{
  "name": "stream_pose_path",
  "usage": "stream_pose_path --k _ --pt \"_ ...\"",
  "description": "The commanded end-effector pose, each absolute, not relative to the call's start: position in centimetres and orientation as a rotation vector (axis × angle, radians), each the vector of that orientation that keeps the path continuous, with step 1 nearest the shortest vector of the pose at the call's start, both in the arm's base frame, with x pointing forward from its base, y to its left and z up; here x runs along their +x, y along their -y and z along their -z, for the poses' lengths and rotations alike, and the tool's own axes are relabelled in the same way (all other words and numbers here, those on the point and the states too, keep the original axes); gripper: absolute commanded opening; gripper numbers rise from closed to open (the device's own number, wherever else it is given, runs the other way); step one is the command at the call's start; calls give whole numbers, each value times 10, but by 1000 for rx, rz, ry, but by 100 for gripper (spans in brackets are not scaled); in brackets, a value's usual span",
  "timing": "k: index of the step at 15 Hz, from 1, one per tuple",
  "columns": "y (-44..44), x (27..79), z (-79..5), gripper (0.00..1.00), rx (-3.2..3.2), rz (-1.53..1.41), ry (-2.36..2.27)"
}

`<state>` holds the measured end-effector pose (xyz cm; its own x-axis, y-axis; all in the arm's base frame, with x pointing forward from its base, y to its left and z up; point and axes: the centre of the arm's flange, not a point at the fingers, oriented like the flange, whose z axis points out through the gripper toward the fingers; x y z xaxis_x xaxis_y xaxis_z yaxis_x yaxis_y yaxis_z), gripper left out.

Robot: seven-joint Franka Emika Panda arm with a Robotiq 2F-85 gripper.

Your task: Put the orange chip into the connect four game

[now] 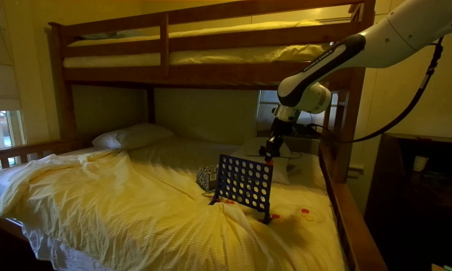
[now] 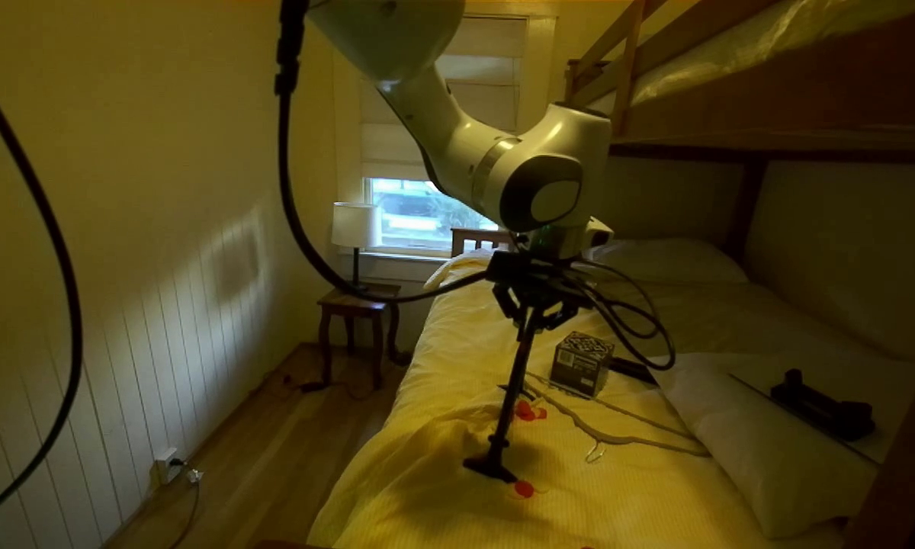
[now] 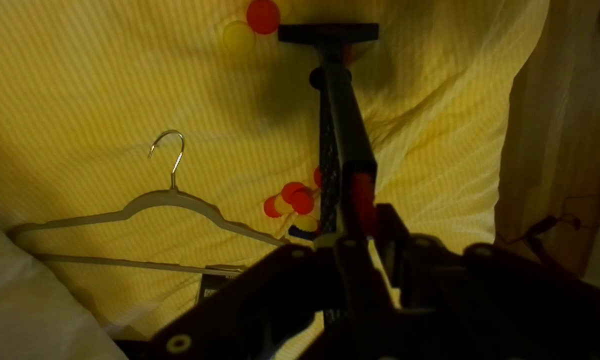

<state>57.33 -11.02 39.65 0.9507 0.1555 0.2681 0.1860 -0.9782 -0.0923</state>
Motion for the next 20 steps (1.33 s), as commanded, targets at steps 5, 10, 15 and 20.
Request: stream_pose_path --k 5,10,15,20 --pt "109 581 -400 74 -2950 390 261" --pt "109 564 -414 100 -2963 379 154" --pt "109 544 -432 100 -2975 378 48" --pt "111 525 -442 100 -3021 395 5"
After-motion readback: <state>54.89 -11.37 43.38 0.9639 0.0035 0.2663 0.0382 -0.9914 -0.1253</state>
